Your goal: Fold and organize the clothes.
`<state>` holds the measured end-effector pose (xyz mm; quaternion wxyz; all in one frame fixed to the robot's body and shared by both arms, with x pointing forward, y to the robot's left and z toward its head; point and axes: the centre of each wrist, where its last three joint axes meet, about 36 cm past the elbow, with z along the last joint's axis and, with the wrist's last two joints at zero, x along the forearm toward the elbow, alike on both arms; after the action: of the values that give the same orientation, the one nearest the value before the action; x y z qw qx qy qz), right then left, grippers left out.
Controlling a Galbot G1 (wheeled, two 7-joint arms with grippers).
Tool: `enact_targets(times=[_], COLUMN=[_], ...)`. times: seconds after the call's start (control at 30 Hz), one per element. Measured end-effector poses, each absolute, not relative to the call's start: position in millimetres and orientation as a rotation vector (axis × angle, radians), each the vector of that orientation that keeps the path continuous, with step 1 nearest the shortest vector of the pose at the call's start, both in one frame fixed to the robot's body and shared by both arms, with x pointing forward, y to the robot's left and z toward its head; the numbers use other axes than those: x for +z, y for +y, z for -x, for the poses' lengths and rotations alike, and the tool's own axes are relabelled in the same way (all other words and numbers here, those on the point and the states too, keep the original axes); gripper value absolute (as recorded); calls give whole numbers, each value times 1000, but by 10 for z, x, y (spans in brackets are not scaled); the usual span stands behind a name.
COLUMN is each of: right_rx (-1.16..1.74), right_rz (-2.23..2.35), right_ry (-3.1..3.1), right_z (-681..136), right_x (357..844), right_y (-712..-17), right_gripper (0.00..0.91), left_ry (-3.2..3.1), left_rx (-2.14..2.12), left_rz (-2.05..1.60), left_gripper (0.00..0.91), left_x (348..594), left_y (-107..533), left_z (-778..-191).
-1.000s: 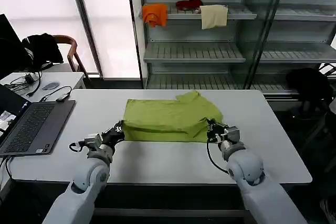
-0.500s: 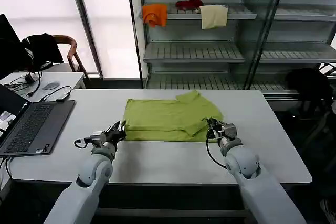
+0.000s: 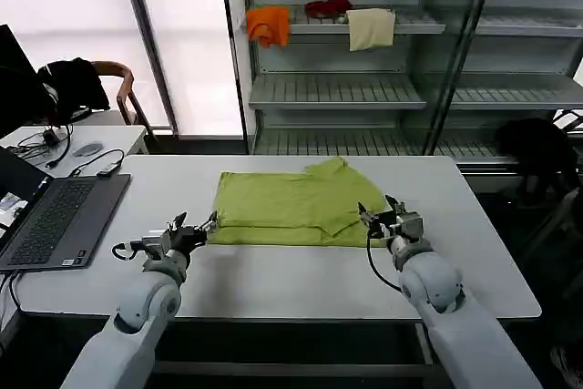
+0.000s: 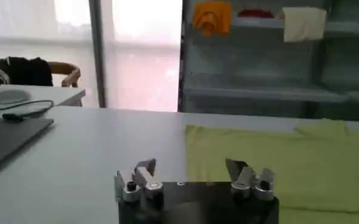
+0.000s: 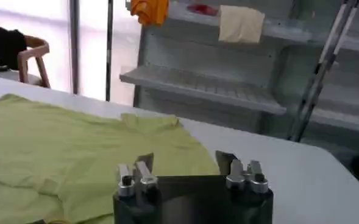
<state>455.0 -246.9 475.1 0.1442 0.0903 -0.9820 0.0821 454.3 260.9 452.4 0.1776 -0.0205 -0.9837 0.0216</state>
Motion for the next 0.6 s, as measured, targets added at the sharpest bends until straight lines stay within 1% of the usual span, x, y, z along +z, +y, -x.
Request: enact_targets(times=[0.17,0.47,0.53,0.57,0.6], right_rx=[191,142,136,132,129], right_rz=[-275,-284,-279,-278,-274], right_ry=[-2831,-2826,-2821,-2818,-2814], right_z=[-4350,-4229,-4228,-4226,-4229], right_x=[4662,4497,4458,4440,4419], right_y=[-2646,-2783,-2792,-2797,-2802], right_gripper=[907,907,856,856,836], left_ry=[-2760,-2739,-2734,-2731,-2727], left_rx=[83,108,114,115,115], left_rz=[136,175,173,172,173], left_gripper=[907,907,907,907,907], left_x=[4515,4494,4477,4467,4455], left_y=[2551,2595,2620,2630,2639], left_z=[-4351,-4260,-4261,-4261,-4261])
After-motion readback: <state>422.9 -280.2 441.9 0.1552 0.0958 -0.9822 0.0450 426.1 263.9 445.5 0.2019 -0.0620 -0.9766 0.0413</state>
